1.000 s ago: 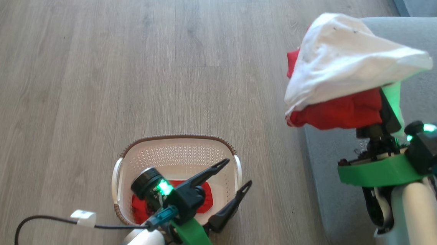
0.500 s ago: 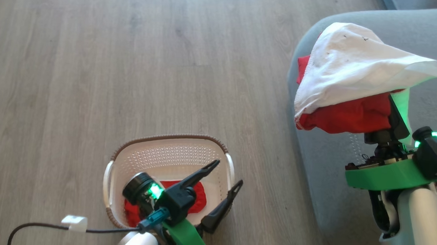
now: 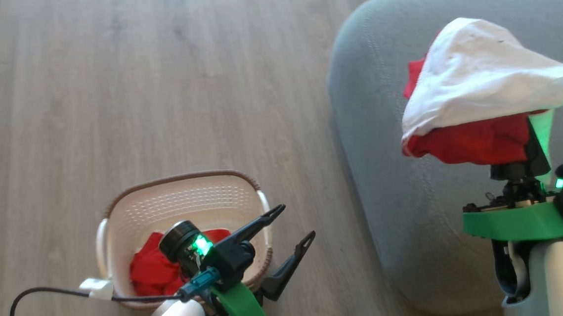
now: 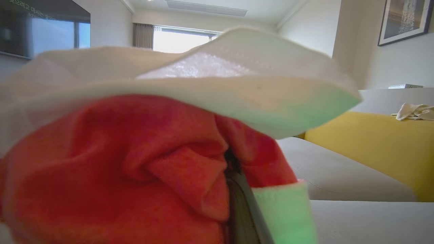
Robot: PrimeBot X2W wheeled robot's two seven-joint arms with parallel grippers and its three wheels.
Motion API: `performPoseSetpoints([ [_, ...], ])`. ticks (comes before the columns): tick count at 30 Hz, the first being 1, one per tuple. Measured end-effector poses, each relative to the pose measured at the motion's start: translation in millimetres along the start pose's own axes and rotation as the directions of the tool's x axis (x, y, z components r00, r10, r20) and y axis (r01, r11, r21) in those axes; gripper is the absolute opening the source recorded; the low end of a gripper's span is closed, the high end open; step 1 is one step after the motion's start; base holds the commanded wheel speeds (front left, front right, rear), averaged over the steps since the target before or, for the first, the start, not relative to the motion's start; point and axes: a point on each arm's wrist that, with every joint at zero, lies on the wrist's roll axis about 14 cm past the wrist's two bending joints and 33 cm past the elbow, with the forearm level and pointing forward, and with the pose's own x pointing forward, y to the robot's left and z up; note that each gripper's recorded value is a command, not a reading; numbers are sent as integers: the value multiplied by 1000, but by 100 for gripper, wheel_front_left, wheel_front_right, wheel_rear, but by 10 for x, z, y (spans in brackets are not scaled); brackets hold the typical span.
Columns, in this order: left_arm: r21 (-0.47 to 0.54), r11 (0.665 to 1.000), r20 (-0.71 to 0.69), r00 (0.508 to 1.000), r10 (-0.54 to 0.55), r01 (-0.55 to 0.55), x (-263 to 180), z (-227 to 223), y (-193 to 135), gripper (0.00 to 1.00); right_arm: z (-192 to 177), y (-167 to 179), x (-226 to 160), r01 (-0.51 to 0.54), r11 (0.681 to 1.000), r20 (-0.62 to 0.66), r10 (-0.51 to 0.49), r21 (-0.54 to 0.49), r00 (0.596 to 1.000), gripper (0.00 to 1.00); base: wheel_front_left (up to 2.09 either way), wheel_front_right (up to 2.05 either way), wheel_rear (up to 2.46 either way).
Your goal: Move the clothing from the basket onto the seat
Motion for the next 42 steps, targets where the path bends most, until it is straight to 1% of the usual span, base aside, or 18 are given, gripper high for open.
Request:
performPoseSetpoints([
  [5,-10,997,-1,997,-83,83,145,-38,-171,100,55,-283,-147,80,996,-6,-81,-45,997,0,0,0,0],
  [10,-22,983,4,984,-180,180,296,-65,-396,100,142,-598,-341,180,980,-5,-181,-89,983,0,0,0,0],
  [15,-36,956,11,957,-290,290,421,-89,-682,100,237,-889,-567,270,953,-6,-273,-141,962,0,0,0,0],
  [18,-53,929,12,930,-366,367,442,-124,-908,100,306,-1064,-694,325,929,2,-330,-176,944,0,0,0,0],
  [22,-72,906,31,908,-417,418,512,-106,-1026,100,368,-1191,-750,370,905,17,-375,-209,927,0,0,0,0],
  [26,-77,892,41,896,-442,444,556,-94,-1072,100,334,-1241,-851,400,890,2,-409,-217,912,0,0,0,0],
  [35,-79,894,22,898,-440,440,579,-191,-990,100,301,-1318,-902,423,874,-11,-438,-238,899,0,0,0,0],
  [39,-84,897,8,900,-435,434,579,-278,-903,100,294,-1365,-802,423,871,-5,-438,-251,899,0,0,0,0],
  [42,-90,905,0,909,-417,416,603,-350,-787,100,300,-1450,-672,436,866,12,-447,-246,894,0,0,0,0],
])
